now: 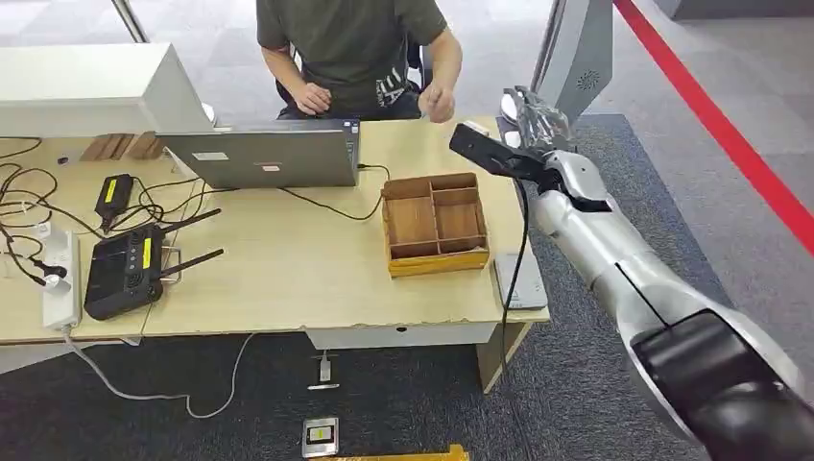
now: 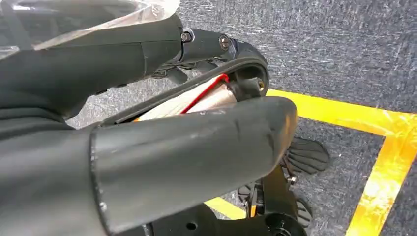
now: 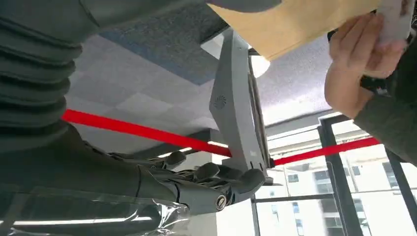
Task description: Pass the card to the sensor for recognition and then transmit it.
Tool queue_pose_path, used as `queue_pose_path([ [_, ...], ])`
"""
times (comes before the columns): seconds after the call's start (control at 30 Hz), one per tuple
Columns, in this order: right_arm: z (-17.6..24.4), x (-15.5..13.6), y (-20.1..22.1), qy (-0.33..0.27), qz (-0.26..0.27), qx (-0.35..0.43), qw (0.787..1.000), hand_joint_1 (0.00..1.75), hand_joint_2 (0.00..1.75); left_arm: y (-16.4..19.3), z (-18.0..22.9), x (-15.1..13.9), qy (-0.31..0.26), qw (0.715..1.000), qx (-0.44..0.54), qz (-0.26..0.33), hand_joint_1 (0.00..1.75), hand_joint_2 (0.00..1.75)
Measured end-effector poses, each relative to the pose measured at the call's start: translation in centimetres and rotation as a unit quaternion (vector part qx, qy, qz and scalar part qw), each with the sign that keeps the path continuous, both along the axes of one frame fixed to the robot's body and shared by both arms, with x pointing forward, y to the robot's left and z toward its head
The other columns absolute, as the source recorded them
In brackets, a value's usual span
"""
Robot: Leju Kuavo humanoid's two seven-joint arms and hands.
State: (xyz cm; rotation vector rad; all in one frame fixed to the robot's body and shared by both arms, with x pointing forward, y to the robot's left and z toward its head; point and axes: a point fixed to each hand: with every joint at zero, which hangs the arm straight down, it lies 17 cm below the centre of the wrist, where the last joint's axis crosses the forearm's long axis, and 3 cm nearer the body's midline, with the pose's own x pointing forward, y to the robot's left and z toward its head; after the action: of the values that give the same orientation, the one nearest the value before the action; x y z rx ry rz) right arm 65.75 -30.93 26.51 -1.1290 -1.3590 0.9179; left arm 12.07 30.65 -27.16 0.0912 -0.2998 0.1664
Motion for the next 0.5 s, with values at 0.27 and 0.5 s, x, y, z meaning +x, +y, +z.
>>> queue_pose_path([
  [0.27, 0.0, -0.9, -4.6, 0.015, -0.030, -0.012, 0.999, 0.00, 0.00, -0.5, 0.1, 0.1, -0.010, 1.000, -0.011, -0.009, 0.00, 0.00],
  [0.5, 0.0, -3.1, -6.3, 0.010, -0.023, -0.007, 1.000, 0.00, 0.00, -0.6, 0.1, -0.1, -0.008, 1.000, -0.012, -0.009, 0.00, 0.00],
])
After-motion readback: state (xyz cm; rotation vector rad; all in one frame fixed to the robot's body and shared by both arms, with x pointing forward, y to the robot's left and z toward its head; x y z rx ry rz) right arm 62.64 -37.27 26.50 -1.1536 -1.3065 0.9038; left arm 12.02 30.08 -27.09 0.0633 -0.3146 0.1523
